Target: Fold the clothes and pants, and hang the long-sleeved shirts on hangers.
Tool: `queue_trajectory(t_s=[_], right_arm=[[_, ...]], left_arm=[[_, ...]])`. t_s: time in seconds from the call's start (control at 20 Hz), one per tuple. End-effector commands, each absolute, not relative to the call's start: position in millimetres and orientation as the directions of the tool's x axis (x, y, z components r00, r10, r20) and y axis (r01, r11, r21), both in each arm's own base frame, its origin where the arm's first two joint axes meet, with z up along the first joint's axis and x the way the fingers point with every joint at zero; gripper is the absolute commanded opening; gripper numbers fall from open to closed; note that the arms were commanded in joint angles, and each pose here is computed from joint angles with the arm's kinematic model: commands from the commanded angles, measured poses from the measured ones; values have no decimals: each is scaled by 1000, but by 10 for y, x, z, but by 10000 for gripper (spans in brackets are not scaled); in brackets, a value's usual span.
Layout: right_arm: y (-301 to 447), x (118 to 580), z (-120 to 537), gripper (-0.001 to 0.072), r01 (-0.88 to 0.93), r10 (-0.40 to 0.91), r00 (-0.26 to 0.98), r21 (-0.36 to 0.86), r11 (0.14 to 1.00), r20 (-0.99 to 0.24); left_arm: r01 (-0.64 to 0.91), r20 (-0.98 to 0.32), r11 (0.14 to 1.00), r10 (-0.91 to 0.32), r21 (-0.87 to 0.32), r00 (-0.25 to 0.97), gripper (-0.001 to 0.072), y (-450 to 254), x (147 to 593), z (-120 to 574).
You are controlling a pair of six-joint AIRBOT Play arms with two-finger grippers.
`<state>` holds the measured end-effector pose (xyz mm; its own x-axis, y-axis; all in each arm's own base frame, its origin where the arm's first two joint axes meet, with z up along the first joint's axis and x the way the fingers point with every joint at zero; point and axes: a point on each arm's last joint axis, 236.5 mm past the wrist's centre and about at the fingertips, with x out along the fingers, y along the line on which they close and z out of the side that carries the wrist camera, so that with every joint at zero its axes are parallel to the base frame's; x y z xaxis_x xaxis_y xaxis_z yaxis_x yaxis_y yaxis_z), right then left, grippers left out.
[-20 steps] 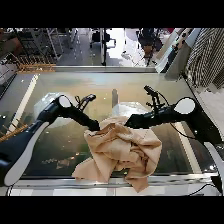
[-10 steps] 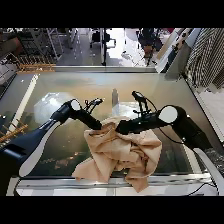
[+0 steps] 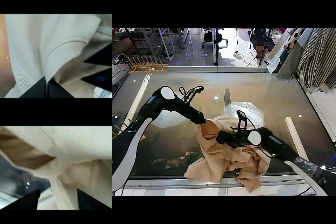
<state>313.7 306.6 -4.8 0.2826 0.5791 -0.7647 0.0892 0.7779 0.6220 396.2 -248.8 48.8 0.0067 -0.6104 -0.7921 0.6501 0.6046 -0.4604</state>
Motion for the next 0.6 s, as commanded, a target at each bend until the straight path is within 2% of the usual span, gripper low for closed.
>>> queue_trajectory(t_s=[0.0,0.15,0.2,0.25,0.3,0.35,0.45,0.55], right_arm=[[3212,3426,-389,536,208,555,388,657,725,-736],[3089,3551,-779,509,321,499,349,601,732,-794],[3093,3603,-838,479,329,493,349,597,732,-797],[3121,3655,-855,383,327,492,355,599,731,-795],[3142,3688,-833,154,310,493,358,600,738,-793],[3174,3681,-773,26,255,498,350,592,765,-794],[3151,3497,-554,23,92,487,248,521,849,-838],[2894,3107,-199,23,-81,398,80,392,916,-914]], left_arm=[[650,-768,565,-639,-508,-45,9,-2561,3807,598],[649,-768,556,-637,-519,-68,9,-2555,3753,599],[649,-768,557,-637,-518,-67,9,-2553,3757,599],[649,-768,558,-637,-518,-66,9,-2554,3759,599],[649,-768,558,-637,-518,-65,9,-2553,3760,598],[648,-771,562,-633,-514,-63,9,-2534,3769,592],[636,-772,579,-634,-511,-42,9,-2455,3838,591],[582,-759,610,-651,-537,-19,9,-2340,3923,633]])
